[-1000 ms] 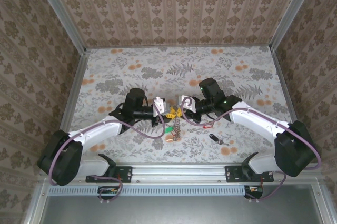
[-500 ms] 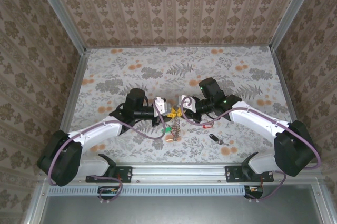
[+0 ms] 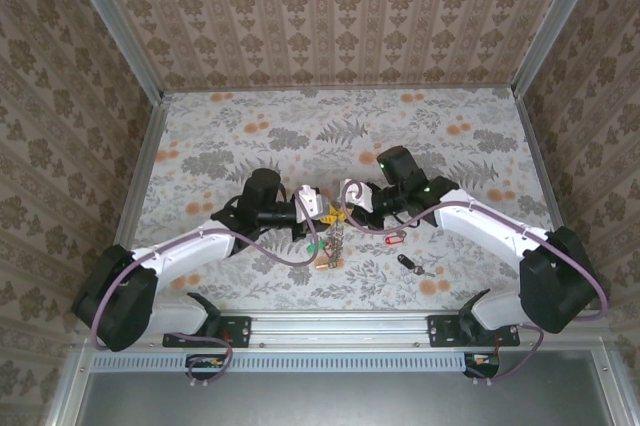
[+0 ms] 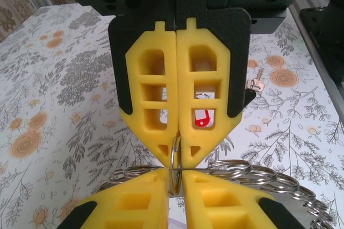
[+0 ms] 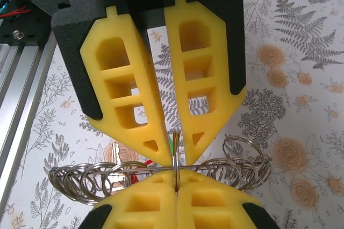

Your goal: Put the keys on the keyring

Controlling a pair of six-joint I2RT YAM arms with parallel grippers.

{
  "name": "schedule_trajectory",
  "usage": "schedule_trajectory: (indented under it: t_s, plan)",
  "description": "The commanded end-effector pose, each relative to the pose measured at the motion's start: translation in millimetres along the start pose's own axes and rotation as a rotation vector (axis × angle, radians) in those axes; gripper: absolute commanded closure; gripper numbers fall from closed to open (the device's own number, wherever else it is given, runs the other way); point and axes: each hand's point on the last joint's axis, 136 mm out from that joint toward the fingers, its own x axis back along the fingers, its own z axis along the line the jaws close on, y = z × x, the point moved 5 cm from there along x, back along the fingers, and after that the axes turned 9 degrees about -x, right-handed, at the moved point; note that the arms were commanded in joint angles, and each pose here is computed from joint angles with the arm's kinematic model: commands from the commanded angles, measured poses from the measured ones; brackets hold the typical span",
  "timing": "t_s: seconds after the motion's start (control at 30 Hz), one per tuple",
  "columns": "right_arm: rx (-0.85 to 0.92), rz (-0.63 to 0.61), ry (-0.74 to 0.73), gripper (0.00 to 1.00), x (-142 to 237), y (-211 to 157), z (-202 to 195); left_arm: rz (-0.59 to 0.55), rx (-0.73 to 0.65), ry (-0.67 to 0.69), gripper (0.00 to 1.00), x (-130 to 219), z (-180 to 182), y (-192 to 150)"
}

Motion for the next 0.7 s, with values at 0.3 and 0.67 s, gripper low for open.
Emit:
schedule_trajectory:
  t_s: [0.3,0.67]
  plan:
    - [0.016,-0.010,0.012,1.00,-2.1,13.2,-0.9,-0.050,-0.062,0.002,0.83,-5.5,5.4,21.2]
    - [0.010,0.064,-0.010,1.00,-0.8,16.0,4.0,-0.019,-0.047,0.005,1.00,-9.6,6.7,18.1]
